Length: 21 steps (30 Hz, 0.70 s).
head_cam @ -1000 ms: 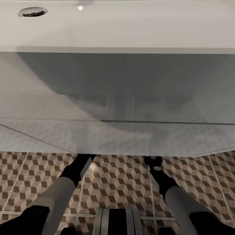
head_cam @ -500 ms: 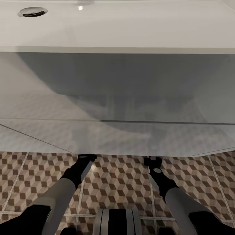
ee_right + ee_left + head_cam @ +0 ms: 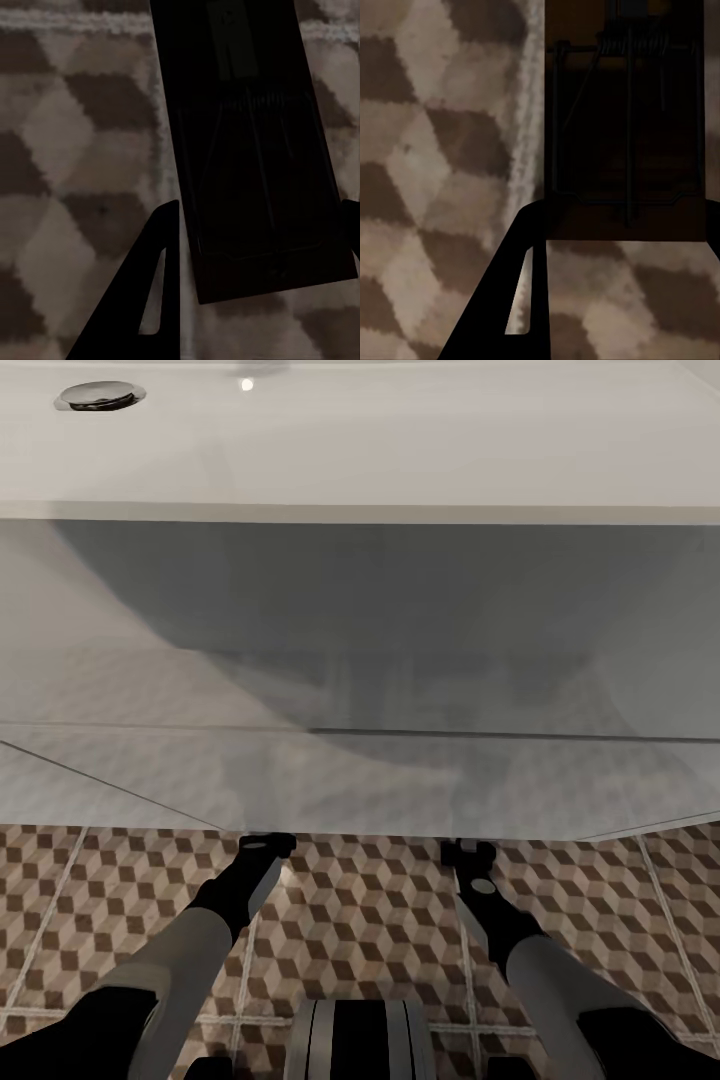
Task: Take the four mousetraps from the cabinet in the bathroom and place them on the bathroom floor. Make sure all four end up on the same floor surface, and ensure that at least two of them are either under or directly next to the same bathroom sink.
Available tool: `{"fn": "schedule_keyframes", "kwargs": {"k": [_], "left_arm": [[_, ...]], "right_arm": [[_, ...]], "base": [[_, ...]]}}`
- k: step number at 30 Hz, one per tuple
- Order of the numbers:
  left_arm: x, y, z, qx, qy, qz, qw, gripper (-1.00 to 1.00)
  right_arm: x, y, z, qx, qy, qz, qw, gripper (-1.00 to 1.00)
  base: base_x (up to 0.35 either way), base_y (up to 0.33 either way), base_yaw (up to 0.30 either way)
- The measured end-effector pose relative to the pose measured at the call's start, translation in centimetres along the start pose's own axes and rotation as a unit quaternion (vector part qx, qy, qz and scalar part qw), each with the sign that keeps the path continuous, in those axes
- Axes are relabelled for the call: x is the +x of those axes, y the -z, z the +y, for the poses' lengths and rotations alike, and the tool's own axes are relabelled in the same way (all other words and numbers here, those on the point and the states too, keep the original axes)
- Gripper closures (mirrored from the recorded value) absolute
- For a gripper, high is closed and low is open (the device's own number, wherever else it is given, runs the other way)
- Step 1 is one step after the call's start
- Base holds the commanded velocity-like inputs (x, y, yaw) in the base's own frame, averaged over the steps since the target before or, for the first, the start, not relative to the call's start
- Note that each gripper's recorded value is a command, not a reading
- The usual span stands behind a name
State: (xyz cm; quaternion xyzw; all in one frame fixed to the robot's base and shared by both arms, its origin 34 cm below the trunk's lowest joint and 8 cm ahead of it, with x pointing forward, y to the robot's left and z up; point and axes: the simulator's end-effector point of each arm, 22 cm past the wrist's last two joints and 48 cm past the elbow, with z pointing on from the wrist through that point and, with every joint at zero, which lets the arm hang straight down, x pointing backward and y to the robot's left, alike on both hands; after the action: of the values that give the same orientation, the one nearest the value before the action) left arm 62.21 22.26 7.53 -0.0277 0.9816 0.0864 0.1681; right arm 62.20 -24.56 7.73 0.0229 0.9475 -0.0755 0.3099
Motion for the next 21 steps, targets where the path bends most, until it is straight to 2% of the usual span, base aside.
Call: {"fn": "schedule_keyframes", "kwargs": {"k": [6,21], "left_arm": [[0.1,0.0,0.0,0.0,0.0,0.001,1.0,1.0],[0.3,-0.2,0.2,-0.002,0.003,-0.007,1.0,1.0]], "right_arm": [[1.8,0.3,-0.2,0.001,0.003,0.012,0.9999,1.0],[2.1,0.3,0.2,-0.014,-0.002,0.012,0.9998,1.0]], "base": [[0.0,0.0,0.0],[0.0,0.0,0.0]]}}
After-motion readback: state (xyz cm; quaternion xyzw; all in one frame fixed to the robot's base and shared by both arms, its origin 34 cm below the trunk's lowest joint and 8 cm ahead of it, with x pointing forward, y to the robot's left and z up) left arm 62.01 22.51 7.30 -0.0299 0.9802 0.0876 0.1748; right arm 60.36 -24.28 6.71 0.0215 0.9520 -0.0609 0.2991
